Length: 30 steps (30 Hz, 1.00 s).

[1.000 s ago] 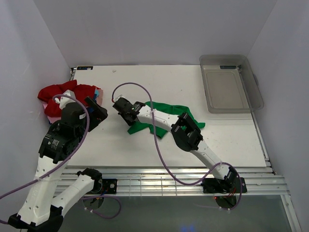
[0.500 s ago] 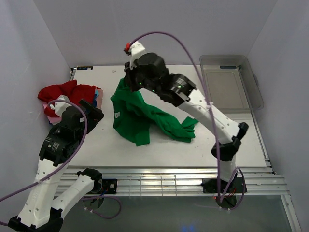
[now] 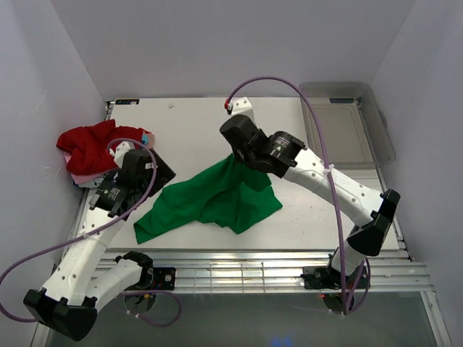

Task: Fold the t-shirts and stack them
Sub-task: Move the tshirt to the center of the board

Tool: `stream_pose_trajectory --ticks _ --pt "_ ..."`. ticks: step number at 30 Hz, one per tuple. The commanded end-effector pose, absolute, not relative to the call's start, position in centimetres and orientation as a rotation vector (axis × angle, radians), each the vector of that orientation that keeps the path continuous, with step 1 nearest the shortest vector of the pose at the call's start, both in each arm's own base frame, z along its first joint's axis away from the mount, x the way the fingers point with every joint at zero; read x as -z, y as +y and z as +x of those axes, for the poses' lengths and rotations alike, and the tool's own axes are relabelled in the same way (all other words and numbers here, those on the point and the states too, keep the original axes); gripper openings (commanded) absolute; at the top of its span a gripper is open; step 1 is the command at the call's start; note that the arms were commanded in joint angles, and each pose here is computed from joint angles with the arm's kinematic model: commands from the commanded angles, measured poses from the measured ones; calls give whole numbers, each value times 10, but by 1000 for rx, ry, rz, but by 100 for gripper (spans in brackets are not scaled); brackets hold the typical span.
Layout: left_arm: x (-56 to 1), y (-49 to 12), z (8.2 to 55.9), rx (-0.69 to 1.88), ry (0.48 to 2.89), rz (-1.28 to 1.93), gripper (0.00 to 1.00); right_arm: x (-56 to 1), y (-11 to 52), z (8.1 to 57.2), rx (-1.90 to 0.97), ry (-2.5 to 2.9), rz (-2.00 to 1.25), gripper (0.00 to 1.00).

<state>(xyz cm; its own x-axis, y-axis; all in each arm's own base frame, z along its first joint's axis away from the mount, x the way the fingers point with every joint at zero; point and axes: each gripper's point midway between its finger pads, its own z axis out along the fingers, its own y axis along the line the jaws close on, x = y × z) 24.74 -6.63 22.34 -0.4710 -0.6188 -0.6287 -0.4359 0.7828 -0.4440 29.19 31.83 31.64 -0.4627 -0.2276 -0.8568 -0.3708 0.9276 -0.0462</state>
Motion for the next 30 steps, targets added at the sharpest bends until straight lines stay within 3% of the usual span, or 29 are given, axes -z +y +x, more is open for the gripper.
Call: stream_pose_trajectory --ticks 1,9,10,12,13,20,30 --pt "-222 -79 251 345 2175 -709 97 -309 247 287 44 2114 -191 8" --pt "-222 -77 248 332 2176 -662 97 -260 191 255 251 2257 -106 8" --pt "-223 -76 248 327 2173 -662 97 -248 192 253 263 2282 -146 21" --pt "-228 -74 248 323 2155 -667 97 -231 226 253 118 2316 -303 40" --pt "-230 -70 246 308 2150 -680 97 -225 243 252 43 2316 -376 43" --pt "-259 -27 249 48 2047 -755 98 -190 383 211 -701 2199 -871 49" --pt "-282 -35 249 159 1983 -696 98 -110 495 183 -850 2182 -1262 51"
